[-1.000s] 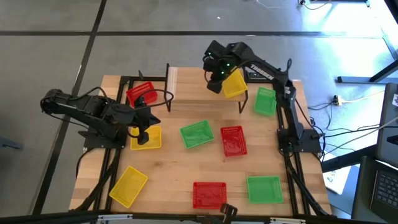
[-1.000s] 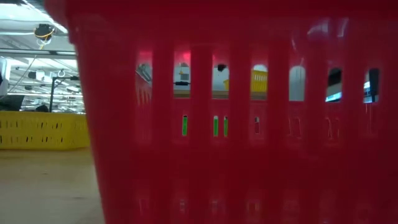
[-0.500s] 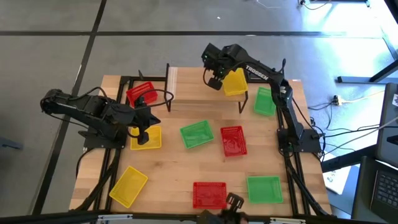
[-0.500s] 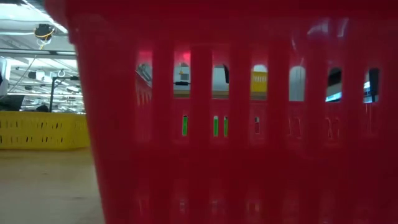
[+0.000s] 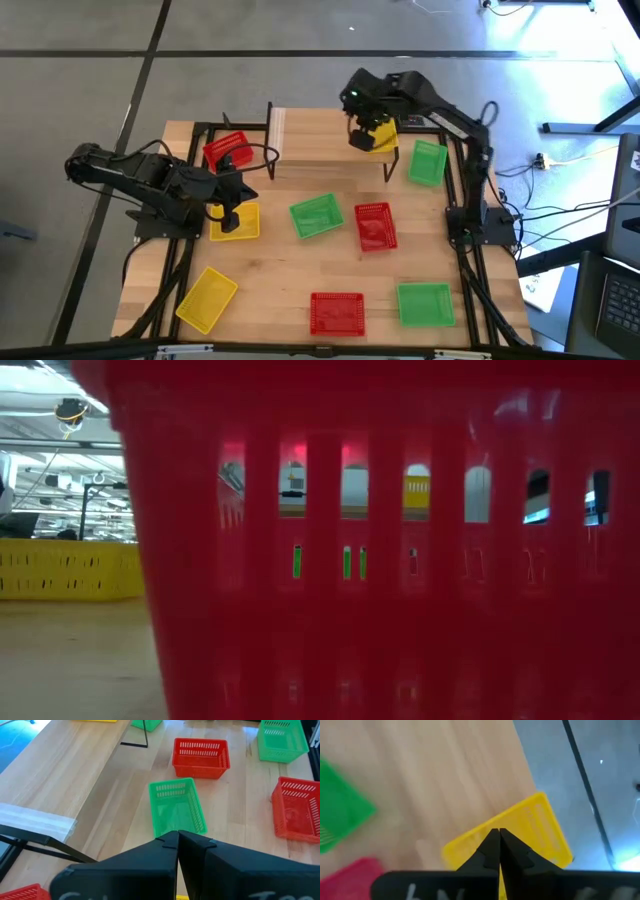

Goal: Stack baskets on shelf by color
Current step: Put the middle red bin on the shelf

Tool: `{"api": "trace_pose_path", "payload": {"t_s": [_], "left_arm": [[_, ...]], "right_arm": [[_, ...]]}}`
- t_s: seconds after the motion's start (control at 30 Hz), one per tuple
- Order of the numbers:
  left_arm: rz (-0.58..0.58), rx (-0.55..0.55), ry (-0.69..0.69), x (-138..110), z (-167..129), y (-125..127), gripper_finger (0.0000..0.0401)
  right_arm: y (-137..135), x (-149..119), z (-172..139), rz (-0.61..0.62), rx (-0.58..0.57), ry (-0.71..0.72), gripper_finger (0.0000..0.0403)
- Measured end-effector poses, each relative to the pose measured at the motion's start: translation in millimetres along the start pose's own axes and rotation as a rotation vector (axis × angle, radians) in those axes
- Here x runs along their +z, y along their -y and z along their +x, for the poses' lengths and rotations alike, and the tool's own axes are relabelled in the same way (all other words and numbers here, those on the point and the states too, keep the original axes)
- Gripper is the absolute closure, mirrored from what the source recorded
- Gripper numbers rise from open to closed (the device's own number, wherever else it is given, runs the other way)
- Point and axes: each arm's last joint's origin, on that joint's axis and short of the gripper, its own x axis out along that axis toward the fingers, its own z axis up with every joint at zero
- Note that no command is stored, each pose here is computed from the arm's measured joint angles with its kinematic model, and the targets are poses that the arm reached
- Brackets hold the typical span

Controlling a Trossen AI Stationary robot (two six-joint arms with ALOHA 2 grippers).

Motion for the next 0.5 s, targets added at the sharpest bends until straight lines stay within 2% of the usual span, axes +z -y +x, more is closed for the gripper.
{"api": "trace_pose_path", "payload": {"t_s": [0.2,0.33,0.5], "left_arm": [[0.048,-0.002,-0.004,0,0,0,0.0401],[0.089,-0.003,-0.004,0,0,0,0.0401],[0.110,-0.002,-0.004,0,0,0,0.0401]], "right_arm": [[-16,-18,-46,0.072,0.048,0.078,0.0403],[-21,-32,-78,0.200,0.083,0.153,0.0403],[-32,-49,-110,0.248,0.107,0.234,0.0403]]}}
